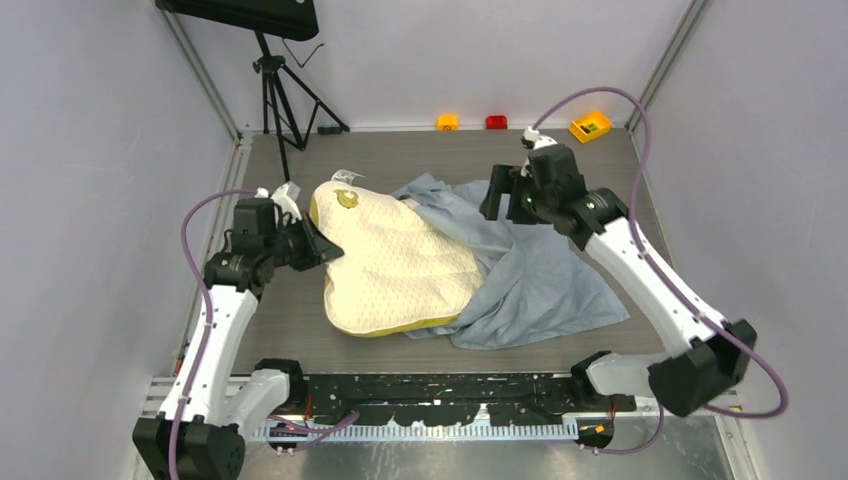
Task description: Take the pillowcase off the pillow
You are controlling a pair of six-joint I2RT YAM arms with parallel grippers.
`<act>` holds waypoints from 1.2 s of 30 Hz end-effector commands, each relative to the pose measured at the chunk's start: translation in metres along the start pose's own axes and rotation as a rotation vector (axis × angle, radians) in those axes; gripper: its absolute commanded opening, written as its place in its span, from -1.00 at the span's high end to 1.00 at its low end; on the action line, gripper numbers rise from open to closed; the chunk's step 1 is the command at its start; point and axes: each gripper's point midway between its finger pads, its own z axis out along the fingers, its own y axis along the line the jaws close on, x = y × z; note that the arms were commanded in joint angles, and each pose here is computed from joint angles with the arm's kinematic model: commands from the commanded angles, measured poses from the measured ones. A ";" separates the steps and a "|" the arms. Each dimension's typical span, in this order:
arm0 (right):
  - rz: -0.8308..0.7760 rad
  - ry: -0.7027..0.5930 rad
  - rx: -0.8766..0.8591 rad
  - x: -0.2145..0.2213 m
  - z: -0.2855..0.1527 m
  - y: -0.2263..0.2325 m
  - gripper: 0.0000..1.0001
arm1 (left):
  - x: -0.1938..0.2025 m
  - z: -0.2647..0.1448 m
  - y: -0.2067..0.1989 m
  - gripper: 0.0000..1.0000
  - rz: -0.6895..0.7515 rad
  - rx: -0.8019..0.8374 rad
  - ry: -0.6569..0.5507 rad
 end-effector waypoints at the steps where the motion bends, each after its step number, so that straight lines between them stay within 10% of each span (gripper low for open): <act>1: -0.092 0.038 -0.171 -0.019 0.024 0.051 -0.81 | -0.018 -0.012 -0.016 1.00 0.146 0.057 -0.118; 20: -0.459 0.214 0.044 0.027 0.149 0.087 -0.69 | -0.014 -0.019 -0.019 1.00 0.201 0.065 -0.131; 22: -0.474 0.190 0.138 0.022 0.155 0.071 -0.46 | -0.014 -0.019 -0.019 1.00 0.200 0.061 -0.132; 26: -0.459 0.120 0.335 -0.001 0.161 0.034 0.97 | -0.015 -0.020 -0.018 1.00 0.199 0.052 -0.139; 36: -0.144 0.036 0.681 -0.051 0.137 -0.107 0.99 | -0.036 -0.055 -0.018 1.00 0.185 -0.044 -0.284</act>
